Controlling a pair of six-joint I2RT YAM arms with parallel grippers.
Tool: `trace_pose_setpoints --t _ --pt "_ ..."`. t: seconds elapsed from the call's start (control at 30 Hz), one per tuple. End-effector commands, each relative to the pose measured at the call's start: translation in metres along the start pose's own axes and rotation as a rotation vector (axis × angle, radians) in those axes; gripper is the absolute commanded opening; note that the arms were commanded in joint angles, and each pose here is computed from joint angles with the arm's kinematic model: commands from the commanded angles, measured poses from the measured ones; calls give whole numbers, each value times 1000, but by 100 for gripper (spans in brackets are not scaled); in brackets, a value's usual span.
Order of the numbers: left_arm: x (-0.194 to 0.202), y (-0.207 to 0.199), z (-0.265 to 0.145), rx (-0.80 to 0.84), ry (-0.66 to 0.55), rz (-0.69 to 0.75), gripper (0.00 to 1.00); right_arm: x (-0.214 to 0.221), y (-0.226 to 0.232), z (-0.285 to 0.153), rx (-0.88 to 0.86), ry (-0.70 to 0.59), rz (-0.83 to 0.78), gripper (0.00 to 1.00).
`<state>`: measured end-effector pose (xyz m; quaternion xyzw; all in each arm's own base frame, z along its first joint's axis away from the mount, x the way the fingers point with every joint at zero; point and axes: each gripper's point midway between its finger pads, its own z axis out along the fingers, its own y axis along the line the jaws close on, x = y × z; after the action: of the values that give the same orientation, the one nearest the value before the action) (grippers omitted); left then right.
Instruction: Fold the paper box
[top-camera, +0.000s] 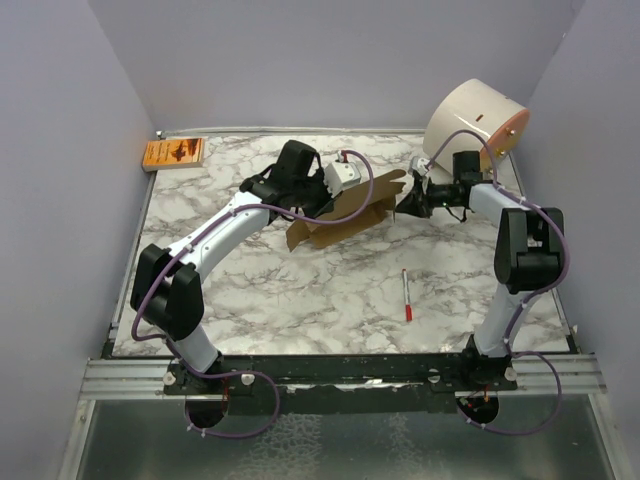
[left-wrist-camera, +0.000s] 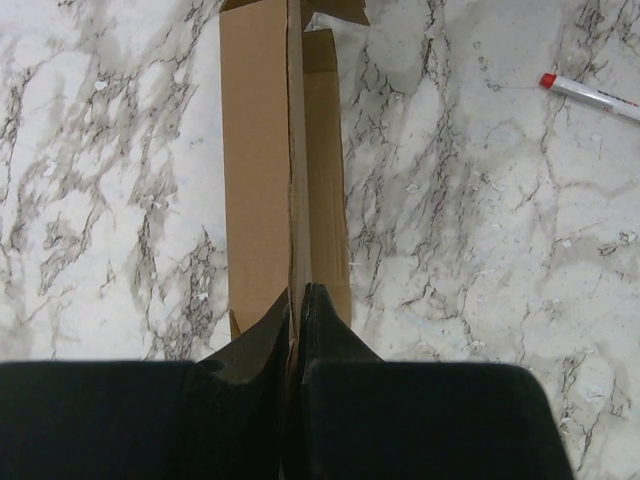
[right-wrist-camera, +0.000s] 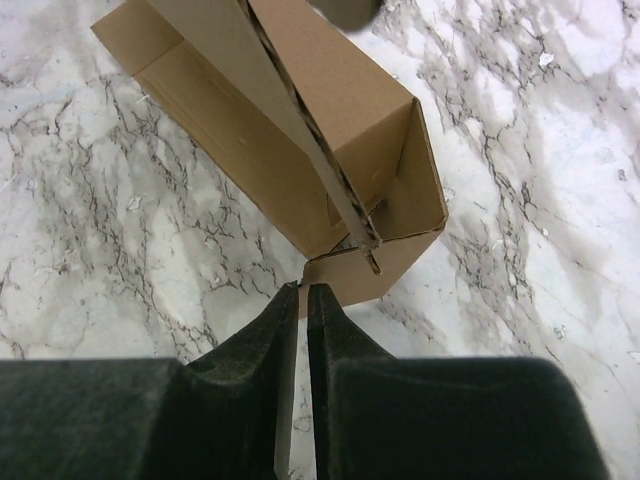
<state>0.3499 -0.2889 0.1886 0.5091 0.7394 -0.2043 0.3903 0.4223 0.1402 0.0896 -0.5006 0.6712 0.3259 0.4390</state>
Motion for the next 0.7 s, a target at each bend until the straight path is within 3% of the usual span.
trace_pose_setpoints --t 0.0,0.37,0.67 --pt "-7 -2 -12 -20 -10 15 0 -16 -7 -11 43 -2 -96 11" --pt "-8 -2 -12 -22 -12 10 0 -13 -4 -25 45 -23 -88 28" --pt "-10 -2 -12 -22 -17 6 0 -10 -11 -23 80 -31 -45 32"
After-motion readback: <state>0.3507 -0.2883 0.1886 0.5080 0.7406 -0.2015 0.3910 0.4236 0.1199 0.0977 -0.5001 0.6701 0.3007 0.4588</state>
